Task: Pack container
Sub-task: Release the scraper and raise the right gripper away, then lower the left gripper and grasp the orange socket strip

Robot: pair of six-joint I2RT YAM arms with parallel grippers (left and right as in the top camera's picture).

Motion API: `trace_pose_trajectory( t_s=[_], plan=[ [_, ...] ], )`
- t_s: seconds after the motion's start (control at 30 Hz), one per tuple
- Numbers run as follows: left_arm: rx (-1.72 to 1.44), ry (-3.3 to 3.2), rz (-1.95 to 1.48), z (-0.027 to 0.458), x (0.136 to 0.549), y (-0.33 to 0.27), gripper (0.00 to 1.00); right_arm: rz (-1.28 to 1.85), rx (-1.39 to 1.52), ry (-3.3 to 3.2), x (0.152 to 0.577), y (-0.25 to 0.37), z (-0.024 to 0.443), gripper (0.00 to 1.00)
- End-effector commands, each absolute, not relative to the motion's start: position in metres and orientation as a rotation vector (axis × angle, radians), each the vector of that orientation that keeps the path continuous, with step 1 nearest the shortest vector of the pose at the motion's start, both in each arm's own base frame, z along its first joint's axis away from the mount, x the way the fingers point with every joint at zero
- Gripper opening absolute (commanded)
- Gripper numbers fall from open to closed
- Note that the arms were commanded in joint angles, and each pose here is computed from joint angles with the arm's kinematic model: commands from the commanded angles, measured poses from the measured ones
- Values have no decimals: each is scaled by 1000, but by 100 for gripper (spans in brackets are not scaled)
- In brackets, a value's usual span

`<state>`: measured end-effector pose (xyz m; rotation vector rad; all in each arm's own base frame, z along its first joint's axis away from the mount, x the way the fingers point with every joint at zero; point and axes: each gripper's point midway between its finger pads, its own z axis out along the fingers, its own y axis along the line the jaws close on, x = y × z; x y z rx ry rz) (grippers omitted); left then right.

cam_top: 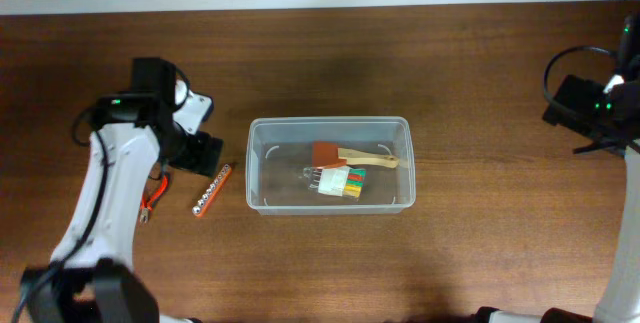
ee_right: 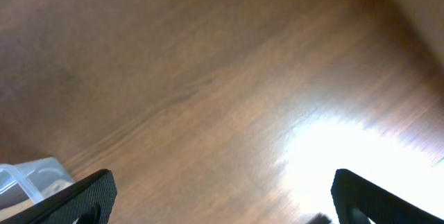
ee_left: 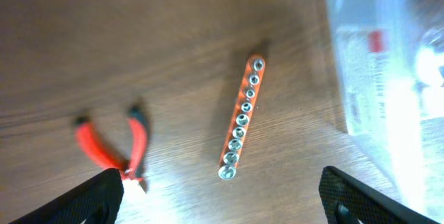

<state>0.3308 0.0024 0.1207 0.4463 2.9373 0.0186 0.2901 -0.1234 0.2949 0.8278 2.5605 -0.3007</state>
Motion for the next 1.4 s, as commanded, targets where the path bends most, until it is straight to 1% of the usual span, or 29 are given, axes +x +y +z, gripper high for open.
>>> trace_pose_trajectory(
  t_s=[0.0, 0.23, 0.33, 0.63, 0.93, 1.1, 1.13, 1.27, 1.33, 1.37],
  plan=[
    [516, 3053, -51, 74, 318, -3, 92, -220, 902, 2576, 286, -121, 281, 99],
    [553, 3143, -78, 28, 305, -3, 92, -220, 901, 2582, 290, -122, 273, 99],
    [554, 3160, -83, 16, 303, -3, 91, -221, 901, 2583, 290, -122, 273, 99],
    [556, 3156, -18, -1, 311, 4, 91, -221, 897, 2585, 290, -122, 272, 99],
    [552, 3218, -40, -21, 303, 4, 91, -221, 896, 2585, 290, -122, 272, 99],
    [512, 3234, -46, -24, 302, 3, 89, -221, 897, 2585, 290, -122, 272, 99],
    [512, 3233, -48, -24, 302, 3, 83, -220, 896, 2585, 291, -122, 272, 99],
    [506, 3227, -109, -24, 302, -4, 69, -221, 897, 2585, 290, -122, 272, 99],
    [505, 3227, -117, -24, 302, -5, 59, -220, 897, 2585, 290, -122, 273, 99],
    [505, 3229, -118, -24, 302, -5, 56, -220, 897, 2585, 290, -122, 273, 99]
  ],
)
